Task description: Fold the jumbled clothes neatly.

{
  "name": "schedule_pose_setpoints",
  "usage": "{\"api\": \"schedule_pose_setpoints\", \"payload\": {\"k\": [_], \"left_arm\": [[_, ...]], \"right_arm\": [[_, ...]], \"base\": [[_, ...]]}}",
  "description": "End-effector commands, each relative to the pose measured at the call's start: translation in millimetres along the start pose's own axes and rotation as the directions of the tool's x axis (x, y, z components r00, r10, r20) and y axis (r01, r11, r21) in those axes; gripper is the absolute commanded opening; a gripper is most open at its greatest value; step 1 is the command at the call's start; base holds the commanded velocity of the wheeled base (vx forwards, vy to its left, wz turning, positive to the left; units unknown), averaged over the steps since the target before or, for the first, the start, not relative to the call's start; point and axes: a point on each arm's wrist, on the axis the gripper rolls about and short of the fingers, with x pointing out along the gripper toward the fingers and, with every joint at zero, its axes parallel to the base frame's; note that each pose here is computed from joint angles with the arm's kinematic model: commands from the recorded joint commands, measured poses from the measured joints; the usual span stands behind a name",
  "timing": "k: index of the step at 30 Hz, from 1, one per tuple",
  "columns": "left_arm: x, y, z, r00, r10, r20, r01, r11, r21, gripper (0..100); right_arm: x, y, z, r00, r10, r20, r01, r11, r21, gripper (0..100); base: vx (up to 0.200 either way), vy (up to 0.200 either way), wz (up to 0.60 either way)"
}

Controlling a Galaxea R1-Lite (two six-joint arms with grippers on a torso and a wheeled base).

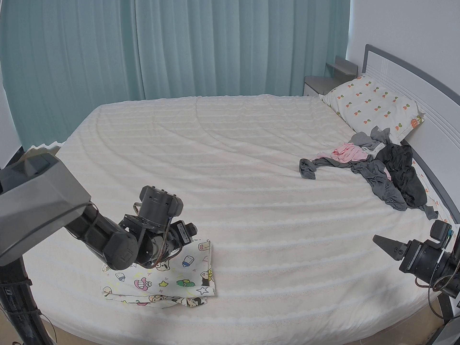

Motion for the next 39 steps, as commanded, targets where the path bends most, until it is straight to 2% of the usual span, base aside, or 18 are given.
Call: {"api": "schedule_pose_setpoints", "payload": {"k": [1,4,9,11,15,20,25,29,32,35,38,39], "left_arm": [[-31,14,8,0.999,-0.045,-0.005,0.044,0.998,-0.055,100],[-44,26,-1,0.995,-0.073,-0.065,0.064,0.991,-0.121,100],[-50,38,-8,0.99,-0.092,-0.102,0.077,0.987,-0.144,100],[-50,39,-9,0.99,-0.097,-0.105,0.081,0.985,-0.15,100],[-44,42,-4,0.99,-0.116,-0.076,0.097,0.971,-0.219,100],[-43,46,1,0.986,-0.147,-0.08,0.123,0.961,-0.249,100],[-43,52,6,0.982,-0.166,-0.094,0.133,0.948,-0.291,100],[-42,62,7,0.98,-0.166,-0.11,0.122,0.937,-0.326,100],[-42,68,8,0.979,-0.181,-0.094,0.139,0.93,-0.341,100],[-44,75,7,0.979,-0.192,-0.072,0.155,0.923,-0.351,100],[-43,81,1,0.979,-0.184,-0.085,0.143,0.925,-0.352,100],[-43,81,1,0.979,-0.184,-0.085,0.143,0.925,-0.352,100]], "right_arm": [[0,0,-1,1.0,-0.001,-0.004,0.001,1.0,0.0,100],[1,0,-1,1.0,-0.001,-0.008,0.001,1.0,-0.001,100],[1,0,-2,1.0,0.001,-0.015,-0.001,1.0,-0.002,100],[1,0,-2,1.0,0.003,-0.016,-0.003,1.0,-0.002,100],[4,-2,-4,0.999,-0.01,-0.035,0.009,1.0,-0.003,100],[7,-3,-7,0.998,-0.023,-0.059,0.023,1.0,-0.003,100],[7,-3,-7,0.998,-0.022,-0.06,0.021,1.0,-0.003,100],[8,-2,-8,0.996,0.011,-0.086,-0.011,1.0,0.001,100],[10,-2,-9,0.994,0.022,-0.103,-0.022,1.0,0.0,100],[17,6,-18,0.982,0.062,-0.177,-0.063,0.998,-0.003,100],[37,18,-25,0.963,0.074,-0.26,-0.075,0.997,0.009,100],[37,18,-25,0.963,0.074,-0.26,-0.075,0.997,0.009,100]], "base": [[0.0,0.0,0.0],[-0.067,0.0,0.0],[-0.16,0.0,0.0],[0.0,0.0,0.0],[0.0,0.0,0.0],[0.0,0.0,0.0],[0.0,0.2,0.0],[0.0,0.2,0.0],[0.0,0.2,0.0],[0.0,0.2,0.0],[0.0,0.2,0.0],[0.0,0.2,0.0]]}}
